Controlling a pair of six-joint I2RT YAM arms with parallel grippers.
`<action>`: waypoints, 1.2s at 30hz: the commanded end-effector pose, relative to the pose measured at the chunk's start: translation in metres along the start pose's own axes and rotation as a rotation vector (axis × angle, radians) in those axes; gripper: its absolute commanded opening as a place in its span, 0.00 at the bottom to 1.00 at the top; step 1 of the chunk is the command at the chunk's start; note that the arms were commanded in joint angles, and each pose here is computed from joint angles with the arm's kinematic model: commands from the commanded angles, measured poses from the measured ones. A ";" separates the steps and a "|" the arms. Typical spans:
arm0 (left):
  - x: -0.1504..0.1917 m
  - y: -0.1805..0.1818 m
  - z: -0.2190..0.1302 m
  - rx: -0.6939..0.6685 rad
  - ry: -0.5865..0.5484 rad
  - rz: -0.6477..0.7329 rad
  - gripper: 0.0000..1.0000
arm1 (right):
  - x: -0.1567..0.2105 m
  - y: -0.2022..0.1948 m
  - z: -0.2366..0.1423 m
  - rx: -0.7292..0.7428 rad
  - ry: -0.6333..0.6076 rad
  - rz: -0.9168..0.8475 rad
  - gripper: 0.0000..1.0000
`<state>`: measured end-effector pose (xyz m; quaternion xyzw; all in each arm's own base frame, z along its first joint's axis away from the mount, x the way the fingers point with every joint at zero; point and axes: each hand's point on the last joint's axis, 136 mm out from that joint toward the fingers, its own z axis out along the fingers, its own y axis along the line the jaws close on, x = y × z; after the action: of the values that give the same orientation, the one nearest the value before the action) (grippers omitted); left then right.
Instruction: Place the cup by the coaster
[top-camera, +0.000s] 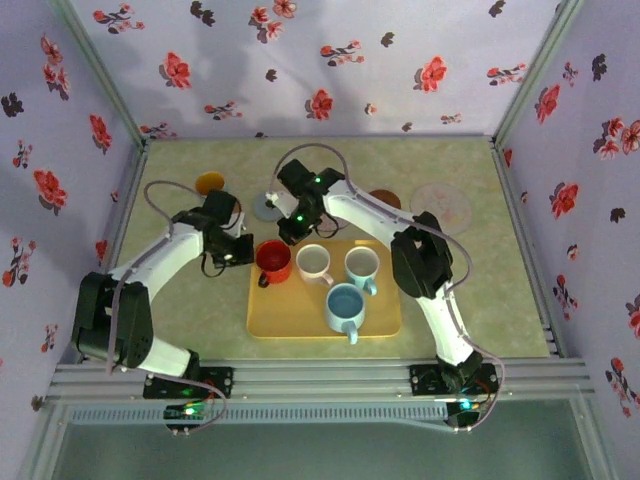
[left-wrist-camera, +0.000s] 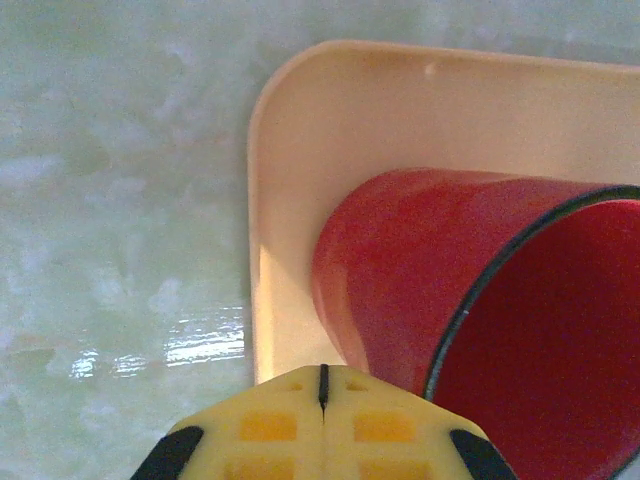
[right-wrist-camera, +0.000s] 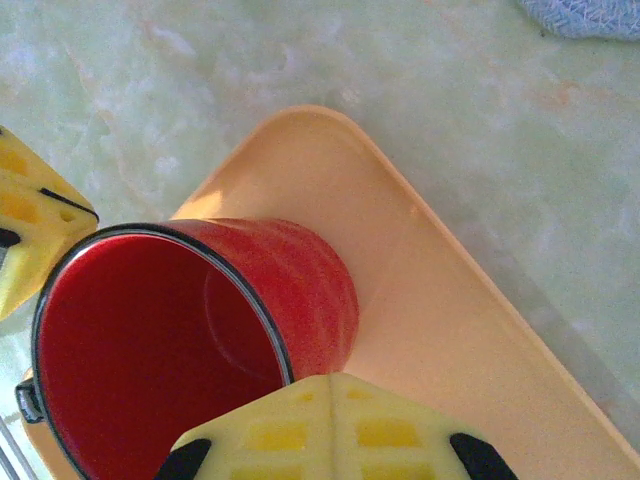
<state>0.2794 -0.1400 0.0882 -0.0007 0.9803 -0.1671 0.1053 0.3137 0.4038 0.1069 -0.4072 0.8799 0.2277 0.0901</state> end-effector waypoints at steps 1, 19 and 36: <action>-0.005 -0.004 -0.026 -0.004 -0.040 0.056 0.00 | -0.016 0.004 -0.030 0.035 -0.095 -0.014 0.01; 0.037 -0.029 -0.091 0.017 -0.094 0.278 0.25 | -0.008 0.012 -0.112 0.161 -0.396 -0.120 0.56; 0.057 -0.040 -0.056 -0.033 -0.043 0.248 0.84 | 0.060 0.019 -0.159 0.240 -0.540 -0.176 1.00</action>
<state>0.2112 -0.1618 0.1538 0.1362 0.9675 -0.1458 0.1555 0.2651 0.3064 0.2301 -0.3885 0.8150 0.2239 0.3671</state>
